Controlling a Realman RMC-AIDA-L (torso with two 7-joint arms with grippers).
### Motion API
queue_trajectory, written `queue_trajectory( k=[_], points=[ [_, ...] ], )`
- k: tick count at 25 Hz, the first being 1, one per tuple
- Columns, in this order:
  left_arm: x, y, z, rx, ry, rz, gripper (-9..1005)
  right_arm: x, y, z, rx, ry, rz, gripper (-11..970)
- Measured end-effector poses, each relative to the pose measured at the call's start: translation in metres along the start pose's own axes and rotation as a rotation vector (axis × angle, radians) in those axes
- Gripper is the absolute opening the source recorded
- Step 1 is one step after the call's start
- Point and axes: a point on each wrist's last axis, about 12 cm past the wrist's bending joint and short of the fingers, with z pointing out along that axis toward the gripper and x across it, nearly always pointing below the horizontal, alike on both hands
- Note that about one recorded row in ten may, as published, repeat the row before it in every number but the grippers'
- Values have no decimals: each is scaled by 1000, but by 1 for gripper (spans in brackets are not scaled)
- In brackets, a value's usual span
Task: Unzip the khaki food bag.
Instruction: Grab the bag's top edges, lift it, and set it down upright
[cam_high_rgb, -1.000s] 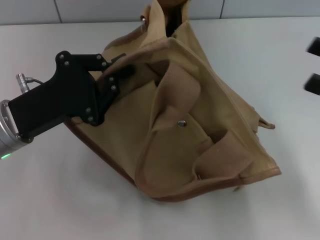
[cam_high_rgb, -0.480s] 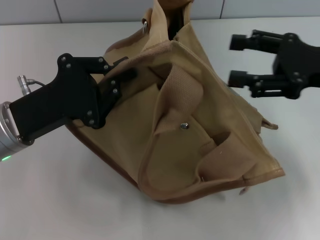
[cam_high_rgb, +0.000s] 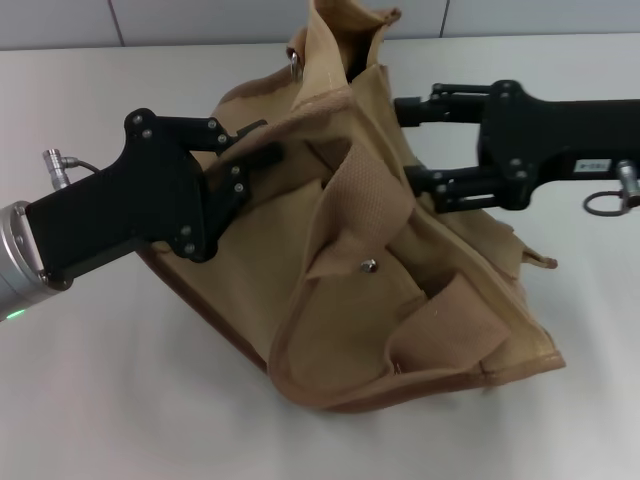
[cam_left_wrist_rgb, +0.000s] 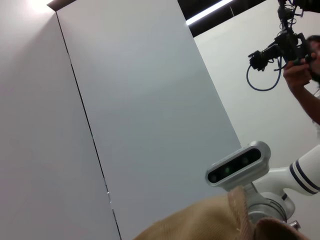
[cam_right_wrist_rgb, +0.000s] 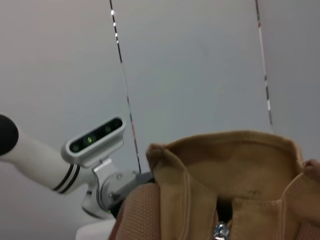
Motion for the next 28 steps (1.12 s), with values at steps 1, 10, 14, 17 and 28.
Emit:
queue_trajectory(
  k=[1, 10, 14, 17, 28],
  points=[
    [0, 0, 0, 1, 0, 1, 57, 0, 0, 0, 0, 0, 0, 794],
    [0, 0, 2, 4, -2, 6, 57, -4, -2, 20, -53, 87, 2, 680],
    [0, 1, 3, 12, -4, 3, 57, -7, -1, 19, -64, 99, -8, 588],
    [0, 2, 5, 19, -7, 2, 57, -10, 6, 10, -73, 86, -9, 554],
    [-1, 5, 10, 32, -14, 0, 57, -12, 52, -57, 55, 8, -119, 580]
  ],
)
